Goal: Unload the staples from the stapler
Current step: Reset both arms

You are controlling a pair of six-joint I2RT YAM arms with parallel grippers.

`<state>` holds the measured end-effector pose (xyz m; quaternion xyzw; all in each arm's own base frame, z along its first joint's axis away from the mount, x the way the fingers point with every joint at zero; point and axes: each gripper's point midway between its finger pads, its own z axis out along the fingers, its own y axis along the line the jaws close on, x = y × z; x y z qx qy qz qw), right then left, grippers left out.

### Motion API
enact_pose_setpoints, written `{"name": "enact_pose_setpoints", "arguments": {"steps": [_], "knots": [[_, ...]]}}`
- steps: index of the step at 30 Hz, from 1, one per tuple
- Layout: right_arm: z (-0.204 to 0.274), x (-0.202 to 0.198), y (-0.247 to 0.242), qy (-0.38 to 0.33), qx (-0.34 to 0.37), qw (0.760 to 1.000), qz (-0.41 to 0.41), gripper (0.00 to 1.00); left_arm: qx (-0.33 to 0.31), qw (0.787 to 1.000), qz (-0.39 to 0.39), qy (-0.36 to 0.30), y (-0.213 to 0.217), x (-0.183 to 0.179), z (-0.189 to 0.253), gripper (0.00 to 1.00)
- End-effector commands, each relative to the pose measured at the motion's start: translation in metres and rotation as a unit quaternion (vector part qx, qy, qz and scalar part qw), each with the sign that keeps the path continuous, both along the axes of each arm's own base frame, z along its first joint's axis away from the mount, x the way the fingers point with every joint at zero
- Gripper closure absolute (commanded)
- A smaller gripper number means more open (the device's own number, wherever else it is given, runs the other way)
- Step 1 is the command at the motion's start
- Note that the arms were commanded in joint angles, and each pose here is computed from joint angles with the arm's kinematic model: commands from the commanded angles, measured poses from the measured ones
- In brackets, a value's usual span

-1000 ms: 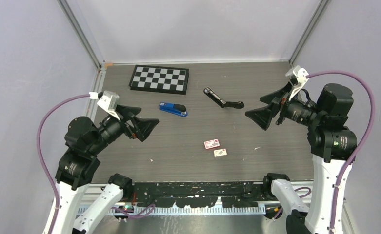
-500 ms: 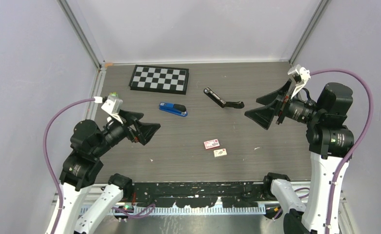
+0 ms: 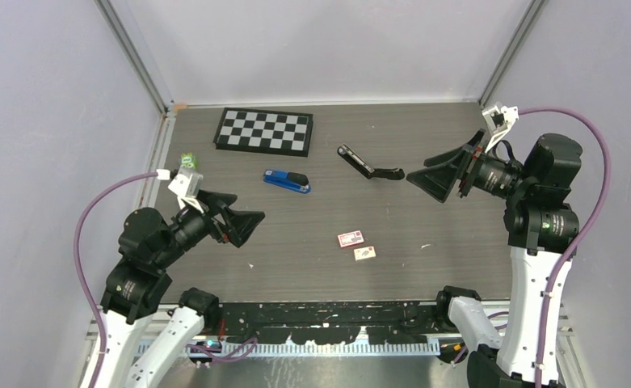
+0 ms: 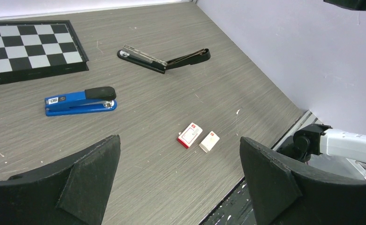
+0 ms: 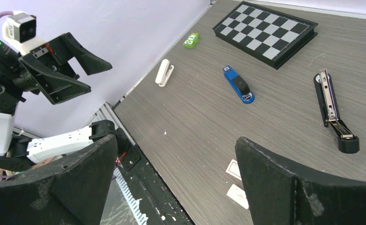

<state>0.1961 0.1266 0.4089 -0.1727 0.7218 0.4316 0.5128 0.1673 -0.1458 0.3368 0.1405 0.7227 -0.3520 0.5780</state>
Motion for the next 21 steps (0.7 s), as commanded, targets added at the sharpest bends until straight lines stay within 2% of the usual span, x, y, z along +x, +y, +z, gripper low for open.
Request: {"name": "enact_pose_setpoints", "arguments": {"steps": [1,21], "knots": [[0.012,-0.005,0.003,-0.014,0.015,1.0,0.01,0.01,-0.011,1.0,0.005,-0.004,0.001,0.0,0.001,0.0],[0.014,0.007,-0.005,0.003,0.035,0.999,-0.025,0.0,-0.007,1.0,0.021,-0.002,0.006,0.002,-0.008,0.0]]}}
